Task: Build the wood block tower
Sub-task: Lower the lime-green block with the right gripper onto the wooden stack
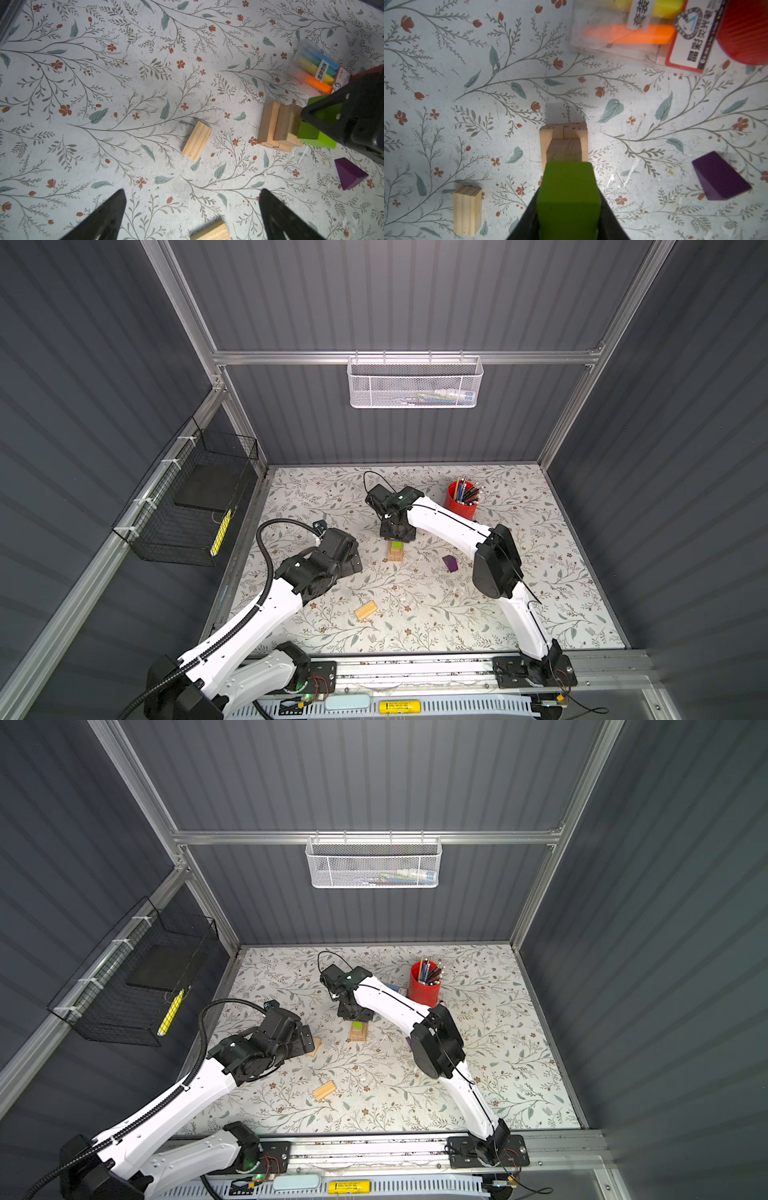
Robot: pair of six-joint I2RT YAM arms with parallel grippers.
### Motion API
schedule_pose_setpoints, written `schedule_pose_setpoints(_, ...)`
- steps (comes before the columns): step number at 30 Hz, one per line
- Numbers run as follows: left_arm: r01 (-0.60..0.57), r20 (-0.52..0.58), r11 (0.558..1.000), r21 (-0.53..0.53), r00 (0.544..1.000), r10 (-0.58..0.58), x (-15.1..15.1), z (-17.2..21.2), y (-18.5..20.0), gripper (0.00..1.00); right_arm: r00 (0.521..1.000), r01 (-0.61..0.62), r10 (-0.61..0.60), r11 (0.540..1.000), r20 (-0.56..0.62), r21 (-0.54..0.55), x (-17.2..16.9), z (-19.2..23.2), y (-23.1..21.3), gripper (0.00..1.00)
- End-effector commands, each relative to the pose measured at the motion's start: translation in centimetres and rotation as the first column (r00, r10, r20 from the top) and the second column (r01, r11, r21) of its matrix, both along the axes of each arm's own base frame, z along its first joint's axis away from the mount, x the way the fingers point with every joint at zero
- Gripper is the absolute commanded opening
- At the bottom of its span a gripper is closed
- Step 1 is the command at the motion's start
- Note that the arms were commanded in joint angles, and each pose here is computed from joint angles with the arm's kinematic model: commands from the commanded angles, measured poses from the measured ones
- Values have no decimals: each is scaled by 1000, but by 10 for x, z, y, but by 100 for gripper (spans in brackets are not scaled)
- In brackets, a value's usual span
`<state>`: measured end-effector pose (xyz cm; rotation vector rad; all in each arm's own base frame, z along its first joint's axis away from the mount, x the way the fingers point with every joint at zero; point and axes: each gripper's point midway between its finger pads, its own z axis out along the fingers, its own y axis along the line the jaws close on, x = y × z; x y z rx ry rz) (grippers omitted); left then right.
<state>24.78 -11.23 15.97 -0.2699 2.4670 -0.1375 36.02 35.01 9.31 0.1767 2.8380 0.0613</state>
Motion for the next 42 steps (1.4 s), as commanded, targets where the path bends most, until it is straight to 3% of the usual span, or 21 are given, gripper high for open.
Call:
schedule_pose_setpoints(1,-27,-9,1000,9,1000,27,-2,-4,6,100,1000,14,-15,999,-18,-29,0,-7,-5,34)
schedule_pose_setpoints(13,-26,-9,1000,11,1000,26,-1,-5,6,100,999,15,-16,999,-31,-37,0,-15,-4,36)
schedule_pose_setpoints(25,-23,-10,1000,13,1000,23,0,-4,5,100,998,8,-10,999,-56,-34,-3,-23,-2,47)
schedule_pose_setpoints(42,-27,-18,1000,16,999,27,0,-6,5,100,998,-22,19,999,-67,-43,-6,-26,-1,39)
